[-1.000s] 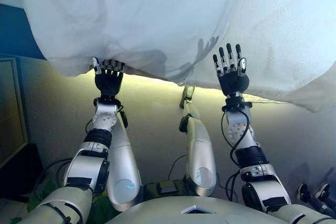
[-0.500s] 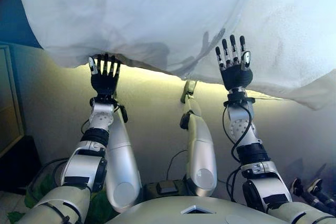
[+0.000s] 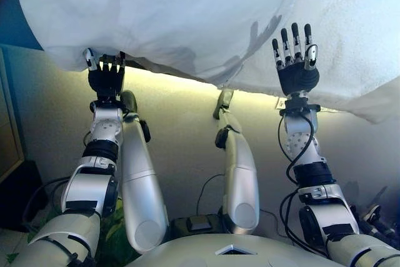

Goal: Make the bed neatly

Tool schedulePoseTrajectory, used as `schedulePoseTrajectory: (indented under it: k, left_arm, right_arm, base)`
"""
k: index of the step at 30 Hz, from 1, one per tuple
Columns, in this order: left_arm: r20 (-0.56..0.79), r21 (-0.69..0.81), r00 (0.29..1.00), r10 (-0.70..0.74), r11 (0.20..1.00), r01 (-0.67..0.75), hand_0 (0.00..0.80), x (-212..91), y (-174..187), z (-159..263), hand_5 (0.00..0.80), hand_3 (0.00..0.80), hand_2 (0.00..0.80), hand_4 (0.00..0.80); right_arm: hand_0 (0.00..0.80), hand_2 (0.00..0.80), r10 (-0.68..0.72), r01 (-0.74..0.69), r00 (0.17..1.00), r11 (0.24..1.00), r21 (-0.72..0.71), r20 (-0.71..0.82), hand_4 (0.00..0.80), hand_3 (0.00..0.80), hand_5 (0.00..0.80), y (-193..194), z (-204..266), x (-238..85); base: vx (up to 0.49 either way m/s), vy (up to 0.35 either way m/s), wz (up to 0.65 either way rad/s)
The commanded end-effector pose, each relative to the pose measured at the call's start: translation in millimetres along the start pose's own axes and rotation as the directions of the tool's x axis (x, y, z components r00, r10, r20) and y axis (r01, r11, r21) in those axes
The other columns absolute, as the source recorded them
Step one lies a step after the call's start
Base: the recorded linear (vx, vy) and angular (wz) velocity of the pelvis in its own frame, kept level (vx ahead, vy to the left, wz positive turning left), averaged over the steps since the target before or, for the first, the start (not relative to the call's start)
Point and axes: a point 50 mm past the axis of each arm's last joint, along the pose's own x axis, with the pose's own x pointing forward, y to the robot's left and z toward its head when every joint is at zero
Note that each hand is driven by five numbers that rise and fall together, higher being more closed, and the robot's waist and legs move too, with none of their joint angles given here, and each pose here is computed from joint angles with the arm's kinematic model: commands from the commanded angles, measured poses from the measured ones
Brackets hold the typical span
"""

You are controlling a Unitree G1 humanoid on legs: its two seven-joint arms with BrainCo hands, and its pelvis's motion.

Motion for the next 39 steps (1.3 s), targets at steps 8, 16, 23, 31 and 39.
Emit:
schedulePoseTrajectory:
  k: [8, 16, 23, 31, 39]
  left_arm:
    - [0.08, 0.013, 0.995, -0.066, 0.998, 0.065, 0.0, 19, -28, 15, 0.0, 0.0, 0.0, 0.0]
    - [0.118, 0.016, 0.985, -0.127, 0.992, 0.126, 0.659, 26, -43, 29, 0.659, 0.659, 0.659, 0.659]
    - [0.13, 0.01, 0.98, -0.151, 0.989, 0.15, 0.8, 27, -50, 30, 0.8, 0.8, 0.8, 0.8]
    - [0.13, 0.036, 0.982, -0.134, 0.991, 0.131, 0.8, 25, -46, 32, 0.8, 0.8, 0.8, 0.8]
    - [0.131, 0.061, 0.989, -0.067, 0.996, 0.059, 0.8, 14, -22, 9, 0.8, 0.8, 0.8, 0.8]
  right_arm:
    - [0.0, 0.0, 0.067, -0.054, 0.975, 0.996, -0.065, 0.211, 0.0, 0.0, 0.0, 4, 58, -4]
    - [0.0, 0.0, 0.084, -0.072, 0.977, 0.995, -0.069, 0.195, 0.0, 0.0, 0.0, 0, 57, -3]
    - [0.0, 0.0, 0.09, -0.076, 0.976, 0.994, -0.076, 0.201, 0.0, 0.0, 0.0, 0, 58, -2]
    - [0.0, 0.0, 0.089, -0.075, 0.976, 0.994, -0.077, 0.199, 0.0, 0.0, 0.0, -1, 58, -5]
    - [0.0, 0.0, 0.059, -0.033, 0.974, 0.992, -0.123, 0.217, 0.0, 0.0, 0.0, 10, 42, 15]
  base:
    - [0.0, 0.0, 0.0]
    - [0.005, 0.022, -0.02]
    - [0.004, 0.007, 0.02]
    - [0.0, 0.0, 0.0]
    - [0.019, 0.025, 0.02]
